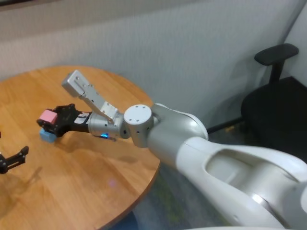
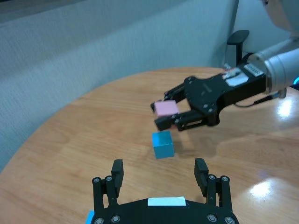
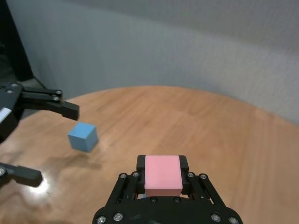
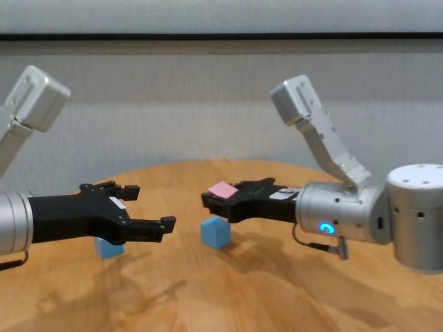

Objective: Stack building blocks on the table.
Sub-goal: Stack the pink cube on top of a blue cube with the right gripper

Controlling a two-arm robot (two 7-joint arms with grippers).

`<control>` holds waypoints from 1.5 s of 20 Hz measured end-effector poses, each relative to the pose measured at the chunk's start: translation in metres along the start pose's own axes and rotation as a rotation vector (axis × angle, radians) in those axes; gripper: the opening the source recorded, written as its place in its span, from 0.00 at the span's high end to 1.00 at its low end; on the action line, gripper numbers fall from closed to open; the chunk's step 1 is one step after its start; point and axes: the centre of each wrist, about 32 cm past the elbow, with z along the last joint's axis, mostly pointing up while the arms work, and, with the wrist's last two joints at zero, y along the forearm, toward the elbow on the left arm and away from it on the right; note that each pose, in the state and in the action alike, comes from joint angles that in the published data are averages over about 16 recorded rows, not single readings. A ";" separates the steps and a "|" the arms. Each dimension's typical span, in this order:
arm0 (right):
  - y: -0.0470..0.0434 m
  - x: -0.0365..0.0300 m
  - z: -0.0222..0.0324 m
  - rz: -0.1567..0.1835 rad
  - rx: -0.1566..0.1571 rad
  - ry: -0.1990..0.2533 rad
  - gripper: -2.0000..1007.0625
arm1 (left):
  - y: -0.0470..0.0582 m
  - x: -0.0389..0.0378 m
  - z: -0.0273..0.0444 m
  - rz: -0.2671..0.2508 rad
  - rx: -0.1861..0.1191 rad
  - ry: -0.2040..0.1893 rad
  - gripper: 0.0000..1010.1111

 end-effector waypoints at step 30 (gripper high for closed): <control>-0.0004 -0.0275 0.0154 -0.037 0.034 0.050 0.63 | 0.000 0.0000 0.0000 0.000 0.000 0.000 0.01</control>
